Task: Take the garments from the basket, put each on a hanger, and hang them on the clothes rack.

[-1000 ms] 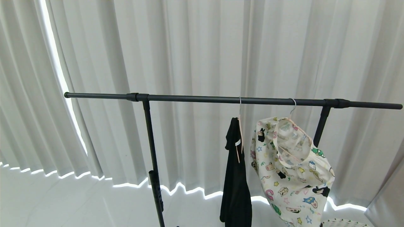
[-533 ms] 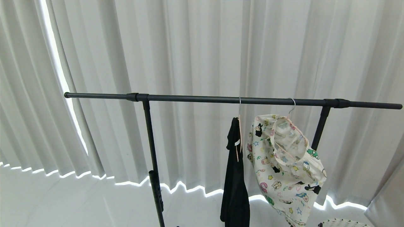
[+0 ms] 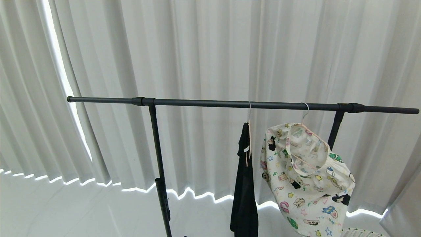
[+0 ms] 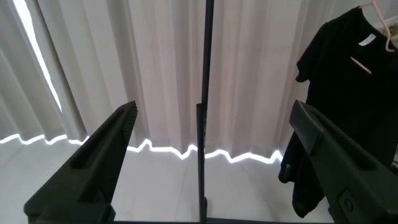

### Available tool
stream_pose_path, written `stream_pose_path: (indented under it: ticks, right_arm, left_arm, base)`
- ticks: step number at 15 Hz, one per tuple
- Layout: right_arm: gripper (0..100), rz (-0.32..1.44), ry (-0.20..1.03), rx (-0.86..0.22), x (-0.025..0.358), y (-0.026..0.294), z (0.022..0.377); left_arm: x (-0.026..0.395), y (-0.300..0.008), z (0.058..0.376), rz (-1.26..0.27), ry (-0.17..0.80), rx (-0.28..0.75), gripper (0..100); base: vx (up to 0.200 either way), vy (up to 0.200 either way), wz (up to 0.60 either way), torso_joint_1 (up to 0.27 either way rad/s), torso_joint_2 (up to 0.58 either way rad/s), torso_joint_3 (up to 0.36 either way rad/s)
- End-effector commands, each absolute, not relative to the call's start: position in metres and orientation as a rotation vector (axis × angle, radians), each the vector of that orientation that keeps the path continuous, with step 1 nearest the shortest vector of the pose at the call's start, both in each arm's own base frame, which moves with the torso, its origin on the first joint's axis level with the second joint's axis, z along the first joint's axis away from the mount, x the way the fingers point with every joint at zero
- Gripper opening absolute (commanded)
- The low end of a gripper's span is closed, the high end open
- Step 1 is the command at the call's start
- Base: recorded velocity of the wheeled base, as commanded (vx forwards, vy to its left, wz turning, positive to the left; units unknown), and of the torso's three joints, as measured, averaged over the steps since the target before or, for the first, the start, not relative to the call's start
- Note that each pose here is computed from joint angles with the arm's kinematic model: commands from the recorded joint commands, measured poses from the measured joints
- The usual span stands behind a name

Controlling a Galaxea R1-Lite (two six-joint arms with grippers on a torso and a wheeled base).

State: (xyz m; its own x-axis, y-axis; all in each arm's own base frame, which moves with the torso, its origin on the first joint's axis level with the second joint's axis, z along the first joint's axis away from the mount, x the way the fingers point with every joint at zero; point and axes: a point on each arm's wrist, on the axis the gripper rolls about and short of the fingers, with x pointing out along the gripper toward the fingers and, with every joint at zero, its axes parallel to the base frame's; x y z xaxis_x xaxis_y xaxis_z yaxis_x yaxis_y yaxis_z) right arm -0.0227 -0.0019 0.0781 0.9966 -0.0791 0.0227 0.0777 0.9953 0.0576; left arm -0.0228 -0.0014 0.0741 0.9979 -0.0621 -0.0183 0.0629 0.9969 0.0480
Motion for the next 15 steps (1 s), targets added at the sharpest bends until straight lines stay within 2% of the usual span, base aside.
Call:
stream_pose_path:
  ticks: [1,15]
  right_arm:
    - [100,-0.076,-0.027,0.056,-0.0229,-0.0019,0.078]
    - [100,-0.079,-0.027,0.058,-0.0229,-0.0019,0.078]
  left_arm:
    - [-0.0229,-0.0014,0.0741,-0.062,0.017,0.048,100]
    - [-0.0229,-0.0014,0.0741,-0.062,0.017,0.048,100]
  base:
    - [0.0,0.0,0.0,0.0,0.0,0.0]
    - [0.0,0.0,0.0,0.0,0.0,0.0]
